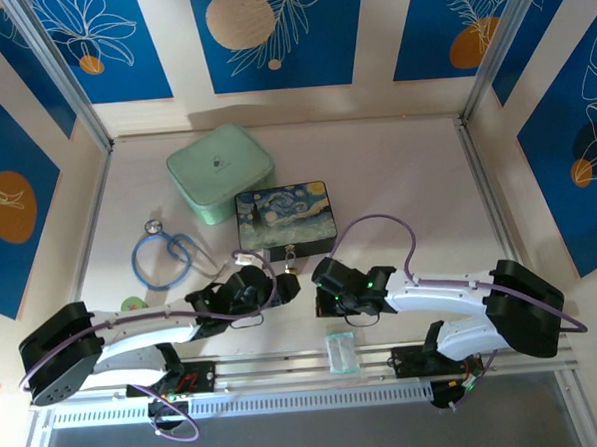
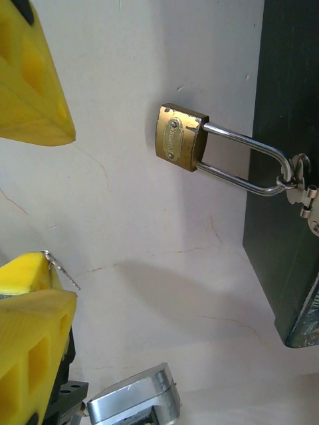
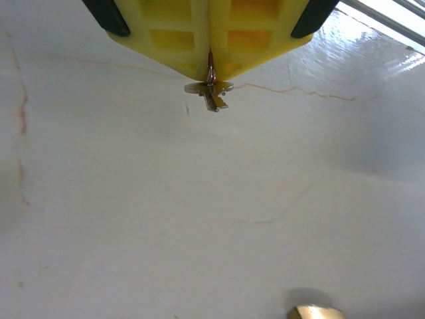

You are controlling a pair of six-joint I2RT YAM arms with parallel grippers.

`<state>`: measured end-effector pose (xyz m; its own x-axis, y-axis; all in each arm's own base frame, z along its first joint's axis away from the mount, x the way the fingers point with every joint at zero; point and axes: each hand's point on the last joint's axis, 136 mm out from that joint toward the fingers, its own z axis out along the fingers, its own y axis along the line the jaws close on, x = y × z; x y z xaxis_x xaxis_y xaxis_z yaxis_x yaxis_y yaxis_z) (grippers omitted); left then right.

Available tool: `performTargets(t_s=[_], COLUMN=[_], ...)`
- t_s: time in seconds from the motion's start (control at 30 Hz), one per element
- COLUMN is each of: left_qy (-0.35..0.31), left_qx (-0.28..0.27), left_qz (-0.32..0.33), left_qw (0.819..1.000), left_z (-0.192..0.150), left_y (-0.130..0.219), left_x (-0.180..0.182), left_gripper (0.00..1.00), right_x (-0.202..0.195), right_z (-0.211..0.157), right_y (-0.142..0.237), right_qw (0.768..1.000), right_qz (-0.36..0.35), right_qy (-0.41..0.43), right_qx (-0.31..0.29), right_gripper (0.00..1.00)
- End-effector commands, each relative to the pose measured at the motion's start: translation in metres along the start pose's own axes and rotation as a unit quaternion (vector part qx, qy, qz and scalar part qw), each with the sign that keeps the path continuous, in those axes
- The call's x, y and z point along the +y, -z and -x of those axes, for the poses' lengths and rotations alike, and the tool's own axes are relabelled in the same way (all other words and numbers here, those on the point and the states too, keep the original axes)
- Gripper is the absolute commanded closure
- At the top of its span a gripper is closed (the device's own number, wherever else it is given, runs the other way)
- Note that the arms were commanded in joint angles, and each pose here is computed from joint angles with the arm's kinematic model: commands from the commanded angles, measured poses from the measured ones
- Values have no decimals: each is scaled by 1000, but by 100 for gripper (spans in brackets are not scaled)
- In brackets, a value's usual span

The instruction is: Unlock a padlock with a key

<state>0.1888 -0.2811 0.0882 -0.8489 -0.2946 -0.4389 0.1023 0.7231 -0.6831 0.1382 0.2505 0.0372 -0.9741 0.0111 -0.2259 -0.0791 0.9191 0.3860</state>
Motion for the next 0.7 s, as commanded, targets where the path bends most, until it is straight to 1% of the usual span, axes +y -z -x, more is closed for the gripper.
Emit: performTargets(t_s=[0.0,0.1,0.2,0.23,0.3,0.33,0.43,0.5,0.67], left_qy=[1,-6,-11,-11,-11,-11,-11,-10,-15], left_qx=[-2,-4,-5,-5,-5,-4,-2,-3,-6], left_qz=[-19,-15,-10,-10,-10,-9,-6,-3,-1], left_qw=[1000,1000,1000,1000,1000,1000,1000,1000,1000], left_z=[5,7,9,9,9,8,7,7,9], left_y=[0,2,3,3,3,2,3,3,4], left_x=[-19,-20,-20,-21,-21,-20,-18,-16,-17], left_gripper=[42,41,41,40,40,39,39,38,38], right_x=[-27,-44,-53,-55,-59,-60,-62,-62,-60], right_z=[-20,-26,-31,-33,-34,-34,-32,-29,-19], right_y=[-3,3,4,4,5,6,11,16,20], right_qw=[997,992,987,987,985,984,984,984,986], right_qz=[-56,-113,-138,-141,-150,-153,-161,-164,-160], right_qy=[2,8,6,6,2,2,-3,-2,-9], right_qx=[51,64,77,82,86,87,83,75,52], right_gripper=[100,100,100,98,91,85,64,54,52])
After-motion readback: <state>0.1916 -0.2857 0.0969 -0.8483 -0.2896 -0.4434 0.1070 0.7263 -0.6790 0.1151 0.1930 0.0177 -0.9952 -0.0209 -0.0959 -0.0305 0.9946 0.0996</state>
